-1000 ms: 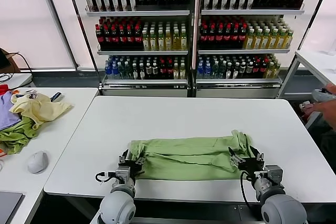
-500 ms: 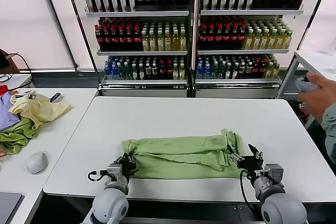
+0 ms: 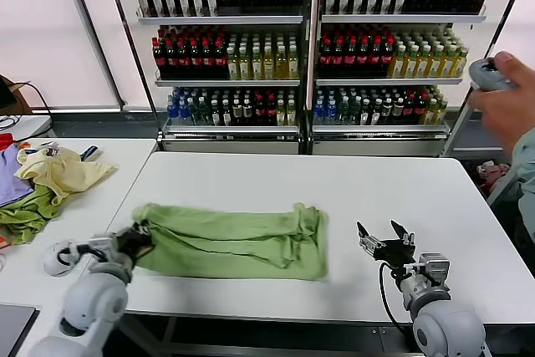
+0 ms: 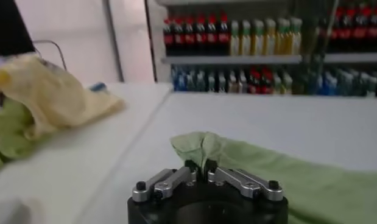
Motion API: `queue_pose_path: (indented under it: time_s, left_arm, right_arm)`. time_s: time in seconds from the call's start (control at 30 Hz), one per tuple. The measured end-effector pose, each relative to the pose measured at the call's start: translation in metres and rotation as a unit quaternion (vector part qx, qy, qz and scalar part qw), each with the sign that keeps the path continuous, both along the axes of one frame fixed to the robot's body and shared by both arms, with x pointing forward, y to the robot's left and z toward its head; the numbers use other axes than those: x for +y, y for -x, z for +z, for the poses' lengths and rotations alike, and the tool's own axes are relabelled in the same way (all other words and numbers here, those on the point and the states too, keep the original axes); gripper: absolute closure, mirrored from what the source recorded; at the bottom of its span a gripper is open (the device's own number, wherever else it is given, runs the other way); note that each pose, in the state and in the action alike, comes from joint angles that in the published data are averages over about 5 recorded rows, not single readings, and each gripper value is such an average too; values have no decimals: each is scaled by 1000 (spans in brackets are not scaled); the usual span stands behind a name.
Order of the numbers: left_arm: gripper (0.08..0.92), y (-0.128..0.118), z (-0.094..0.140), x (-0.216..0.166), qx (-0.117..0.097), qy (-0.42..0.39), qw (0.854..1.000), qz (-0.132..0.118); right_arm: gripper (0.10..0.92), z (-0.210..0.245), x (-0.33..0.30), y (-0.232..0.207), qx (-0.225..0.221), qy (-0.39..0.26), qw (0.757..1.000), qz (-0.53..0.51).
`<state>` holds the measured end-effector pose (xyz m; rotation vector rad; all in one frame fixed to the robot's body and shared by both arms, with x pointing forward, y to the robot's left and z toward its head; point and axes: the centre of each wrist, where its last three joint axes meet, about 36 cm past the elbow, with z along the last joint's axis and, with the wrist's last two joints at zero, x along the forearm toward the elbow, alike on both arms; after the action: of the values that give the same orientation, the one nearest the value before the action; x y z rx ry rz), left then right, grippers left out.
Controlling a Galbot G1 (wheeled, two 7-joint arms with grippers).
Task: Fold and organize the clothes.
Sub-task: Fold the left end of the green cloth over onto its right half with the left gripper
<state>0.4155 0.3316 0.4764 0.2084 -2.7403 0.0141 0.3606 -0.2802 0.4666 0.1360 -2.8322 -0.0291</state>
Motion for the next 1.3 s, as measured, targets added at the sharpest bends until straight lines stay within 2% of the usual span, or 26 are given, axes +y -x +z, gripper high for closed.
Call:
queue_pose_path:
  time_s: [0.17,0.3,0.4,0.6,0.83,0.93,1.1,1.3]
  left_arm:
    - [870,6,30,-1,-35,58,997,-19]
    - [870,13,43,-20,-55,126,989,-53]
    - [870,15,43,-42,-61,180,979,-80]
    - [870,11,31,-93,-53,270,953,-123]
    - [865,-7,8,-152,-23,321,934,-156]
    - [819,-12,0,-174,-14,323,930,-173]
    - [678,-14,-9,-202,-6,324,923,-208]
    - [505,-11,-14,-218,-13,329,914,-239]
  right_arm:
    - [200,2,-1,2,-4,1,1000,-2]
    - [200,4,-2,4,-6,3,1000,-2]
    - [200,4,-2,4,-7,4,1000,-2]
    - [200,6,-3,2,-9,4,1000,-2]
    - [200,7,-6,-2,-12,3,1000,-3]
    - [200,7,-8,-4,-13,2,1000,-3]
    - [200,6,-10,-7,-14,1,1000,-3]
    - [200,5,-10,-10,-15,-1,1000,-2]
